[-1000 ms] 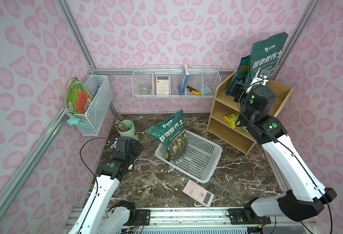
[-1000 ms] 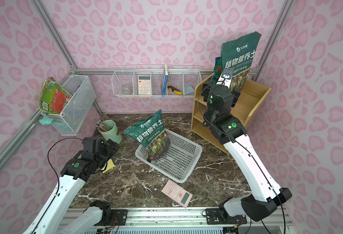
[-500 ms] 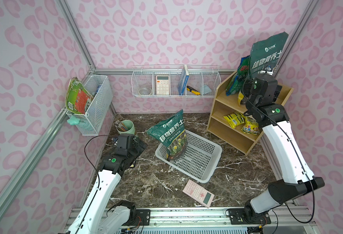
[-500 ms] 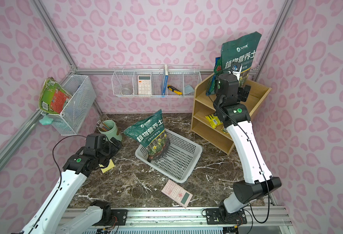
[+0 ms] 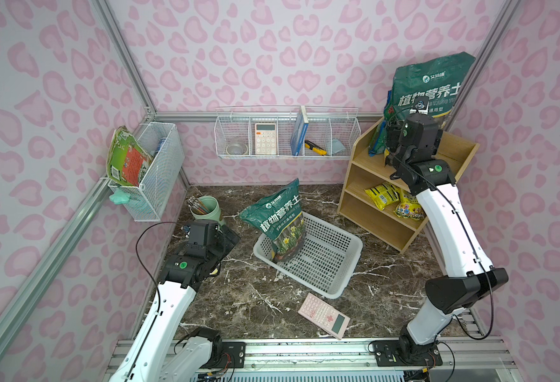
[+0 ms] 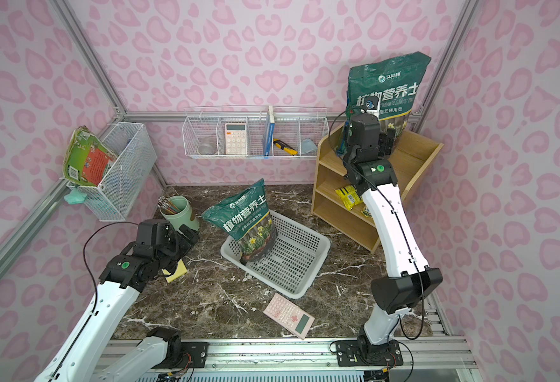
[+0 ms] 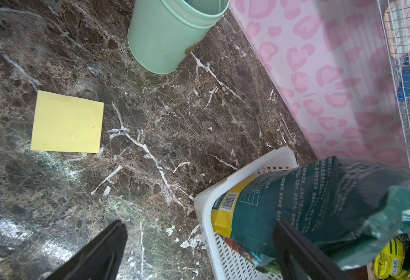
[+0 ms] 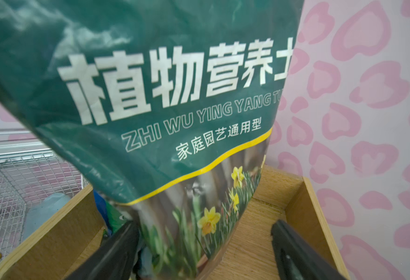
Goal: Take down the fertilizer bag from the shelf
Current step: Pick up the fertilizer bag from the shelf, then place the fertilizer bag in the storage box, then pick up the fertilizer bag from the shelf.
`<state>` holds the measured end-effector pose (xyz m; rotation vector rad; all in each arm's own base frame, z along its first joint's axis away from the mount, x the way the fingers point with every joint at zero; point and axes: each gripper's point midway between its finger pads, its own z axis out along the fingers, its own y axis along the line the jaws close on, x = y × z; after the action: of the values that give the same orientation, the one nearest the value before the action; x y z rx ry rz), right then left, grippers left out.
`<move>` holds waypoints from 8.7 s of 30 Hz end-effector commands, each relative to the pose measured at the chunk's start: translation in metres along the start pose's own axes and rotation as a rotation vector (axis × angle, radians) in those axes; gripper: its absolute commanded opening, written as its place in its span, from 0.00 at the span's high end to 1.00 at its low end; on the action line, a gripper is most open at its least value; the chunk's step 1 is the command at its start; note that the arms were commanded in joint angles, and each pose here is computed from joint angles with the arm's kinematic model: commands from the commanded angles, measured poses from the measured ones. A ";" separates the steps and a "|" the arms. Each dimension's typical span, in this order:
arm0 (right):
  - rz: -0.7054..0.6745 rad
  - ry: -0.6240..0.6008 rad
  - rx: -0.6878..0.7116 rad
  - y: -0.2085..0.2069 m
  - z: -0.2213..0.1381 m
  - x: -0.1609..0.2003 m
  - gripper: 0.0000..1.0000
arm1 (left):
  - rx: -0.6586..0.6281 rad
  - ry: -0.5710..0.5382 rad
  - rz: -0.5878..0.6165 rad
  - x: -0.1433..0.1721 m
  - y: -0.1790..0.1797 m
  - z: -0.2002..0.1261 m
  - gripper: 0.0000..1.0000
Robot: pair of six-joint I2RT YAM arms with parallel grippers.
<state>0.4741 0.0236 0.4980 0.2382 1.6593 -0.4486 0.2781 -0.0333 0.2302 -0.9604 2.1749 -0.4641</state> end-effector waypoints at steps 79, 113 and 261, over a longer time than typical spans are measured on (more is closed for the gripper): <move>0.056 -0.140 -0.603 0.173 -0.241 0.147 1.00 | 0.100 -0.116 -0.018 -0.010 0.006 -0.032 0.01; -0.290 -0.073 -0.682 0.301 -0.269 0.305 0.95 | 0.097 -0.127 -0.025 -0.011 0.008 -0.034 0.01; 0.827 0.330 -0.474 0.028 -0.083 0.085 0.00 | 0.109 -0.066 -0.039 -0.002 0.003 -0.025 0.01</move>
<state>0.3913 0.0653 0.4343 0.6148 1.6673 0.4882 0.2590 -0.0307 0.2446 -0.9509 2.0656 -0.5677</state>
